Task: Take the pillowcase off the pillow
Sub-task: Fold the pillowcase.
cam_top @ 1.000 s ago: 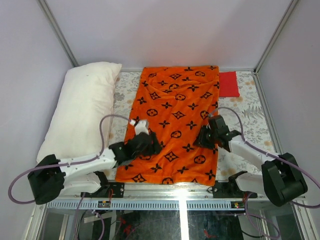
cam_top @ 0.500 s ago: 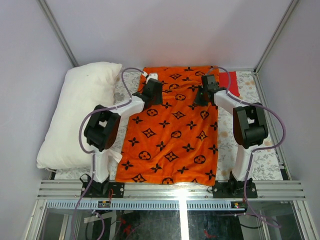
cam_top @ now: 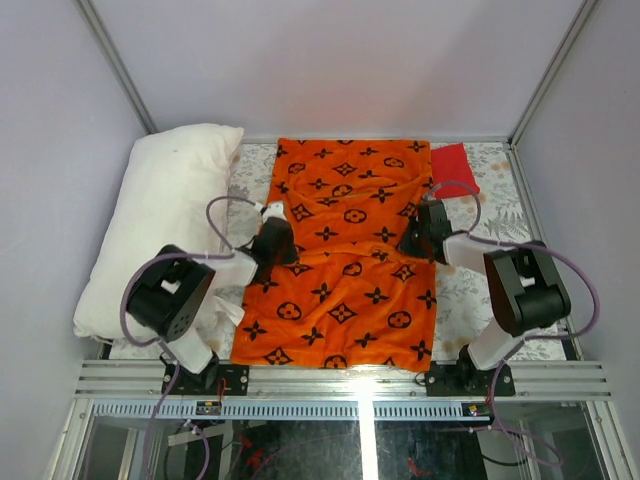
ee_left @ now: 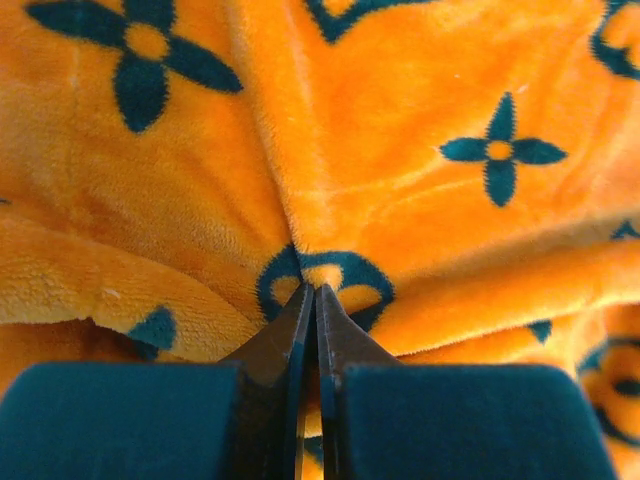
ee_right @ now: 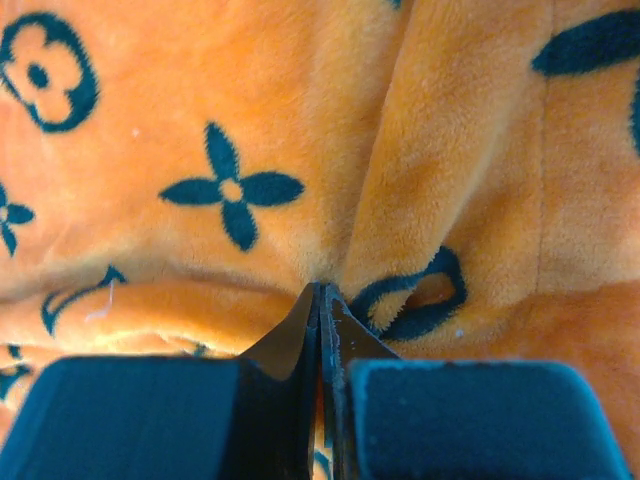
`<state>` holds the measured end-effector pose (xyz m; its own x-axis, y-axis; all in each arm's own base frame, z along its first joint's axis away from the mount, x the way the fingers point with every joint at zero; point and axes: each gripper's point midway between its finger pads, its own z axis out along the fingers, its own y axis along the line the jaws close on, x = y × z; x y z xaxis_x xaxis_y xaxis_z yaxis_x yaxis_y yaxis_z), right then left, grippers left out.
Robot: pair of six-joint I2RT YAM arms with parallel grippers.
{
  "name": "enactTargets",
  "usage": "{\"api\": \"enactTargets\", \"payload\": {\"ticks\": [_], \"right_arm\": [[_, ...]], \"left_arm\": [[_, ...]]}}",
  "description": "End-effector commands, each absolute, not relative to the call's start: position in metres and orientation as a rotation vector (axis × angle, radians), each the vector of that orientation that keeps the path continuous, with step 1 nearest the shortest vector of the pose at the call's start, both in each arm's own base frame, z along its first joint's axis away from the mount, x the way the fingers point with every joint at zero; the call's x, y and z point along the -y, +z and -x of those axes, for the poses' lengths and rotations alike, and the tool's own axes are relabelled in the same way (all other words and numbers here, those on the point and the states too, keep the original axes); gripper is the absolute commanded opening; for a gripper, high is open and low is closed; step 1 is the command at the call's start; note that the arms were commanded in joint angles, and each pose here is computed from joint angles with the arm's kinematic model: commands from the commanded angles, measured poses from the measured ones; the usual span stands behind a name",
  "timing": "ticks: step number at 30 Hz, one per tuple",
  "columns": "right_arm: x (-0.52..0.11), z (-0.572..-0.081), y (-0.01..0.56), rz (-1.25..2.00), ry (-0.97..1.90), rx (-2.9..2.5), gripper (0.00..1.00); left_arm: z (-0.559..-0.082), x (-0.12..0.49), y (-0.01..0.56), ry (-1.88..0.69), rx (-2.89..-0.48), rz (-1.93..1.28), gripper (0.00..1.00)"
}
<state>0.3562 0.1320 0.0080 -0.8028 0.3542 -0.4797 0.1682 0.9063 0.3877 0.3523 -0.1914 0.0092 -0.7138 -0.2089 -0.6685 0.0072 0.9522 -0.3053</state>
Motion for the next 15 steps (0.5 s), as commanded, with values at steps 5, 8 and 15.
{"api": "enactTargets", "payload": {"ticks": [5, 8, 15], "right_arm": [[-0.161, -0.246, -0.012, -0.328, 0.524, -2.74, 0.03], [-0.176, -0.298, 0.05, -0.259, 0.554, -2.594, 0.19], [-0.142, -0.46, 0.202, -0.319, 0.649, -2.21, 0.53]], "left_arm": [[-0.242, 0.214, -0.003, -0.384, -2.545, 0.16, 0.0], [-0.281, 0.229, 0.068, -0.399, -2.391, 0.092, 0.22], [-0.426, 0.17, 0.182, -0.48, -2.194, 0.215, 0.82]]}}
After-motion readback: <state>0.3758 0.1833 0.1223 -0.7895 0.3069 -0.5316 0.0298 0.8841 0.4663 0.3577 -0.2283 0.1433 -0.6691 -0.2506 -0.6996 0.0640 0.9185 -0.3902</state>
